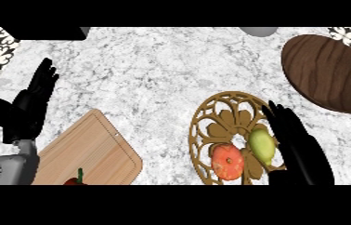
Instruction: Pick the lemon from the placemat and place it in the bowl
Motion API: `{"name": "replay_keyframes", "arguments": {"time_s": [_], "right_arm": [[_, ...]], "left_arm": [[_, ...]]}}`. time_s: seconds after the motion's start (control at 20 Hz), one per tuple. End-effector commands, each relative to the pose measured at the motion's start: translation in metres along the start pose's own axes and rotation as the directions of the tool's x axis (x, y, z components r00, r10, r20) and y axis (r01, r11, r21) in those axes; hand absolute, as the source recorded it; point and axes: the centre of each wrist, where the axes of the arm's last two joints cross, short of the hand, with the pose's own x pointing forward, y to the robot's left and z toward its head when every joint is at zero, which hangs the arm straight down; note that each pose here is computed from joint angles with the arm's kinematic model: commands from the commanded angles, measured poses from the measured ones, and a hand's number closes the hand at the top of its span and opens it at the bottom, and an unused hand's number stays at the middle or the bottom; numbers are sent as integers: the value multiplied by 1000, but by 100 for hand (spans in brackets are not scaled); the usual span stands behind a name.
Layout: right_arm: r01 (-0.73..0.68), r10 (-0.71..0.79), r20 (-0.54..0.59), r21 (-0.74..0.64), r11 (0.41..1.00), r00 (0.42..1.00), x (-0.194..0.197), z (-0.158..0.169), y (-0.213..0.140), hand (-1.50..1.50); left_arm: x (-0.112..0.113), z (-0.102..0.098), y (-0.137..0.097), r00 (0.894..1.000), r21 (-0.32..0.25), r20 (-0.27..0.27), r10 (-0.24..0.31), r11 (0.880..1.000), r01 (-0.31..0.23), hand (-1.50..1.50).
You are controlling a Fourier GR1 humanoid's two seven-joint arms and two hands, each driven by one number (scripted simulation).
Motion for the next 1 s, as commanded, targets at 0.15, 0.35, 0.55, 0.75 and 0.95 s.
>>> {"name": "replay_keyframes", "arguments": {"time_s": [0.15,0.35,0.55,0.75,0.95], "right_arm": [[34,-34,-2,125,992,999,-3,-24,34,150],[33,-39,73,81,996,997,-11,-42,31,150],[19,-26,96,74,997,995,13,-43,34,150],[50,-50,97,9,999,994,-3,-66,20,150],[32,-24,57,-144,989,998,10,-41,6,150]], "left_arm": [[-2,-8,-12,1000,4,-8,16,1000,-16,0],[1,-4,1,1000,7,2,-1,1000,0,0],[13,4,5,1000,-6,-1,7,1000,-7,0],[-3,3,2,1000,2,8,9,1000,-9,0],[-6,-9,-3,1000,11,-17,9,1000,-8,0]]}}
